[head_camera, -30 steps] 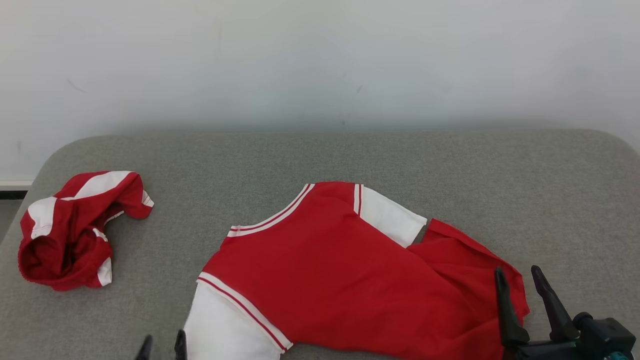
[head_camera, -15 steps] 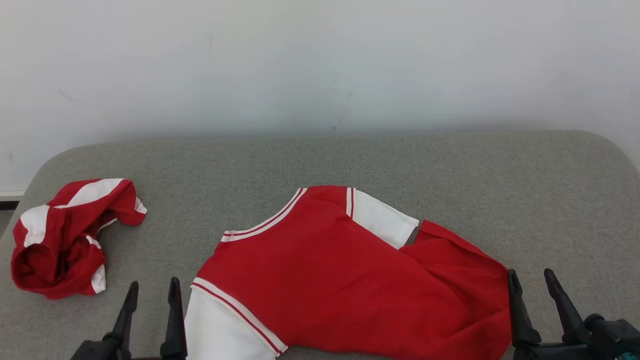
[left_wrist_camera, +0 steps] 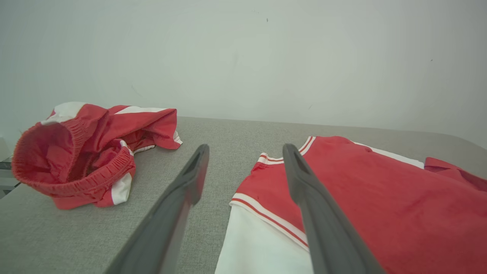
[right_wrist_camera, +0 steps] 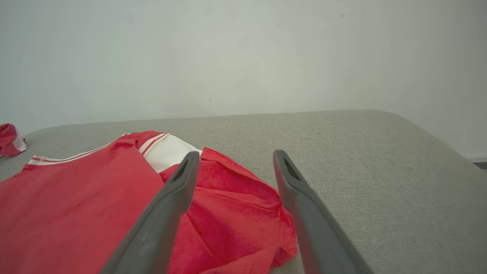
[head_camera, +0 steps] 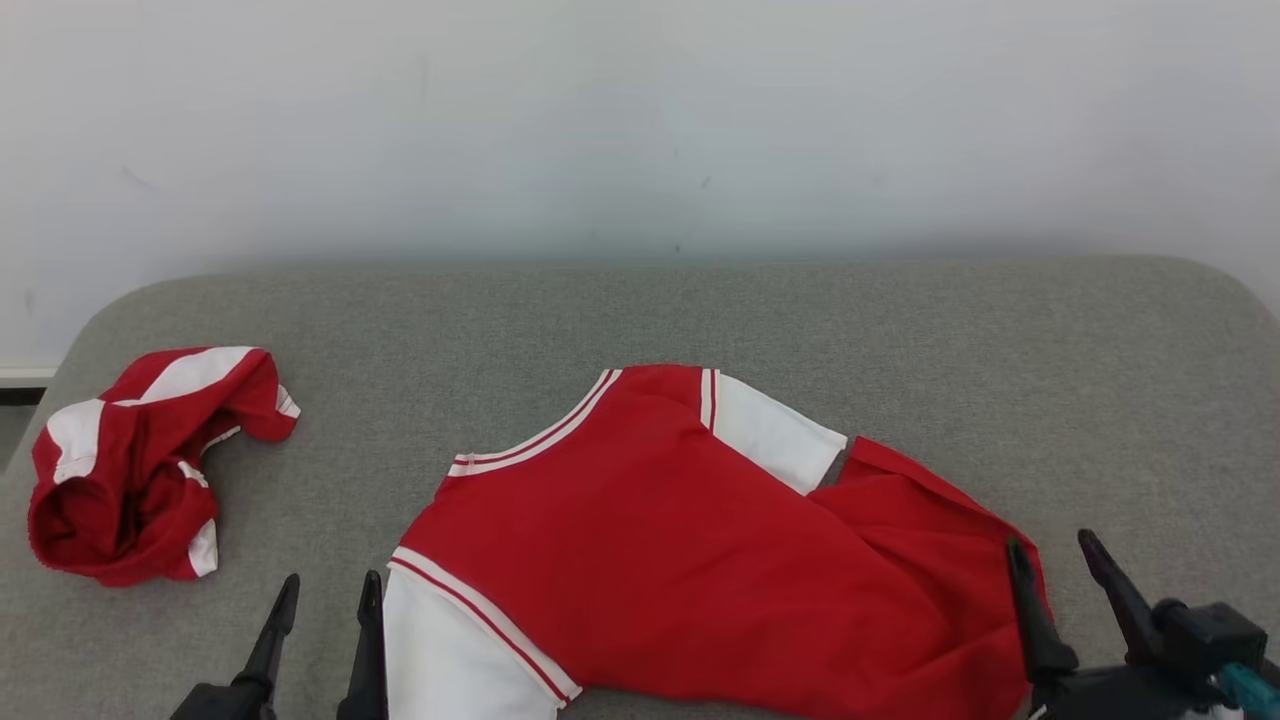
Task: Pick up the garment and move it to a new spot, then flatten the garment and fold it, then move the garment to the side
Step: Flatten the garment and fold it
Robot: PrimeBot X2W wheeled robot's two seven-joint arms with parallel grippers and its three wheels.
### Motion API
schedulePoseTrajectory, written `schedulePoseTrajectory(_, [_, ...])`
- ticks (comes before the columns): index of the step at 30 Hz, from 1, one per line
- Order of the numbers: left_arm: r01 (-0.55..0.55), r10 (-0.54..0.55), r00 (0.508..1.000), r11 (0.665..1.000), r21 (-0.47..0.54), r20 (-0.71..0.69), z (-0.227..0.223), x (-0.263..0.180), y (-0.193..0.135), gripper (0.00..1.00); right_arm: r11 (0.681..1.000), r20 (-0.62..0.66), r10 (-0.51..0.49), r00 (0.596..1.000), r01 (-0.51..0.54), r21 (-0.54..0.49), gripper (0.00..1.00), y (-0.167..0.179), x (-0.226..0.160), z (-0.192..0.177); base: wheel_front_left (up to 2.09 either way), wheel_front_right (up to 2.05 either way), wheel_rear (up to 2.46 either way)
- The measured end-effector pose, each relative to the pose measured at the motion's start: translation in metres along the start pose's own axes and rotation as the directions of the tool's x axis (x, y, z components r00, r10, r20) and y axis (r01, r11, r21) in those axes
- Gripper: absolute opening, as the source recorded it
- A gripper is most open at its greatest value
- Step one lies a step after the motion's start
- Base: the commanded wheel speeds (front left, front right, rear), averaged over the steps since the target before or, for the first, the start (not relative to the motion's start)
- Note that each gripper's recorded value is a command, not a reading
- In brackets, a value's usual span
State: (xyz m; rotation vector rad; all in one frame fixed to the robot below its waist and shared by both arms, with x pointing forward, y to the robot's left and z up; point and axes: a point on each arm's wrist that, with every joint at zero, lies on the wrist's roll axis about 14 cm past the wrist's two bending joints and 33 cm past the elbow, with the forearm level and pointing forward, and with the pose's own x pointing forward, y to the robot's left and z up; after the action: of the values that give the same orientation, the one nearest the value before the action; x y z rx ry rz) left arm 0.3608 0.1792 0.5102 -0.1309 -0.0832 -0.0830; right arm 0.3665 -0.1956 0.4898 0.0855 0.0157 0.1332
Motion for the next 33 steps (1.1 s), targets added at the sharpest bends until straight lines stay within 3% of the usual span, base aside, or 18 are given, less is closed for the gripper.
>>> schedulePoseTrajectory(9, [-0.027, 0.027, 1.000, 0.999, -0.020, -0.002, -0.002, -0.002, 0.005, 1.00, 0.986, -0.103, 0.094, 0.990, -0.107, -0.132, 1.00, 0.008, 0.052, 0.006, 0.00, 0.00, 0.00])
schedulePoseTrajectory(16, [-0.057, 0.056, 0.998, 0.998, -0.036, -0.014, -0.007, -0.001, 0.011, 1.00, 0.964, -0.241, 0.133, 0.961, -0.182, -0.195, 1.00, 0.015, 0.091, -0.015, 0.00, 0.00, 0.00])
schedulePoseTrajectory(27, [-0.115, 0.113, 0.993, 0.993, -0.040, -0.039, -0.015, -0.003, 0.026, 1.00, 0.943, -0.496, 0.117, 0.860, -0.253, -0.216, 0.99, 0.019, 0.108, -0.079, 0.00, 0.00, 0.00])
schedulePoseTrajectory(28, [-0.117, 0.115, 0.992, 0.992, -0.037, -0.043, -0.016, -0.003, 0.026, 1.00, 0.945, -0.519, 0.109, 0.848, -0.251, -0.212, 0.34, 0.018, 0.107, -0.085, 0.00, 0.00, 0.00])
schedulePoseTrajectory(29, [-0.116, 0.115, 0.992, 0.993, -0.035, -0.046, -0.017, -0.003, 0.026, 1.00, 0.946, -0.537, 0.102, 0.837, -0.248, -0.207, 0.00, 0.017, 0.105, -0.089, 0.00, 0.00, 0.00])
schedulePoseTrajectory(31, [-0.114, 0.113, 0.993, 0.993, -0.039, -0.046, -0.017, -0.002, 0.025, 1.00, 0.949, -0.538, 0.101, 0.837, -0.244, -0.201, 0.00, 0.017, 0.106, -0.089, 0.00, 0.00, 0.00])
schedulePoseTrajectory(33, [-0.112, 0.110, 0.993, 0.993, -0.041, -0.046, -0.017, -0.002, 0.024, 1.00, 0.957, -0.472, 0.112, 0.874, -0.223, -0.187, 0.00, 0.018, 0.118, -0.071, 0.00, 0.00, 0.00])
